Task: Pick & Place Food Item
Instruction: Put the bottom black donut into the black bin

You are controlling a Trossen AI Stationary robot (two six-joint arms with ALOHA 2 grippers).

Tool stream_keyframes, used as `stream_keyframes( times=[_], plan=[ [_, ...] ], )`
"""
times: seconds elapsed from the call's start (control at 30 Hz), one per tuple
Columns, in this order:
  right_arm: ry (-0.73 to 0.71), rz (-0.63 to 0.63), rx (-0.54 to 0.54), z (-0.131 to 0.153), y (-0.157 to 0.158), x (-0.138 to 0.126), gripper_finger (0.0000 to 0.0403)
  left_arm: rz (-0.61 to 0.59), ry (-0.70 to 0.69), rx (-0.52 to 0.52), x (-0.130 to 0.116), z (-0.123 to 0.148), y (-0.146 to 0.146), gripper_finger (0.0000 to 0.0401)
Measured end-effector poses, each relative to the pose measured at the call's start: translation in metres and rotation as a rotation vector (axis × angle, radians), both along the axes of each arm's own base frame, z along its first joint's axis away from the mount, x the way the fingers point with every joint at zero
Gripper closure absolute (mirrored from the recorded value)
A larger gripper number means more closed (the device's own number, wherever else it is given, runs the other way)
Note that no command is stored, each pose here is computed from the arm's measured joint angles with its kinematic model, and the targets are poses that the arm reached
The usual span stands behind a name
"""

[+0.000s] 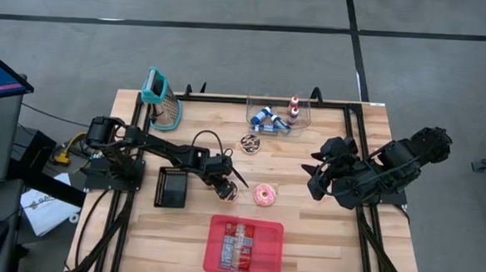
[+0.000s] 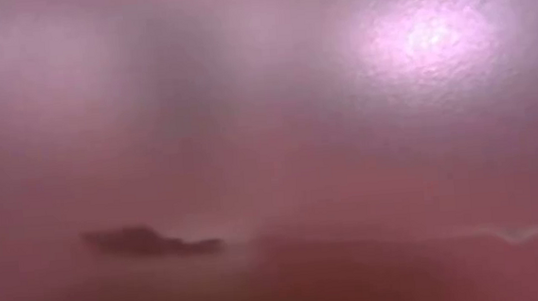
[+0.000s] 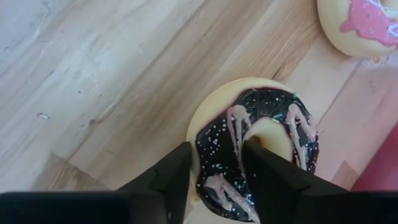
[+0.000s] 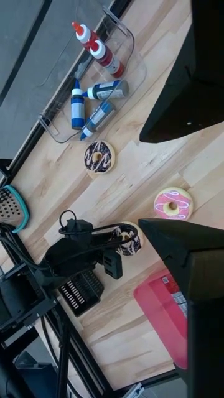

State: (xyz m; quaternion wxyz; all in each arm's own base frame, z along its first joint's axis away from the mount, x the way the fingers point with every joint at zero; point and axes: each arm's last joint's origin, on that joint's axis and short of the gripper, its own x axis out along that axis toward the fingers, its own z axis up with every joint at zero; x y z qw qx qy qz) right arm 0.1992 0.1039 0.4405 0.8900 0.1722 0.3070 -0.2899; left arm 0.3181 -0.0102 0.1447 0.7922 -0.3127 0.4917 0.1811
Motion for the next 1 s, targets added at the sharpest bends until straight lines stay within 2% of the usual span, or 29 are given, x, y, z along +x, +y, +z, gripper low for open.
stream_keyframes(
  times=[0.4, 0.63, 0.83, 1.0],
  plan=[
    [0.002, 0.000, -0.002, 0.000, 0.000, 0.000, 0.0201, 0.014, -0.027, -0.004, 0.002, 0.002, 0.002, 0.0332],
    [0.002, 0.009, 0.002, 0.000, 0.002, -0.002, 0.0201, 0.047, -0.110, -0.003, -0.003, 0.027, 0.016, 0.0343],
    [0.004, 0.007, 0.009, -0.001, 0.005, -0.004, 0.0201, 0.067, -0.138, -0.028, -0.029, 0.066, 0.033, 0.0344],
    [0.008, 0.007, 0.008, -0.001, 0.006, -0.006, 0.0201, 0.067, -0.063, -0.117, -0.071, 0.095, 0.041, 0.0344]
  ],
)
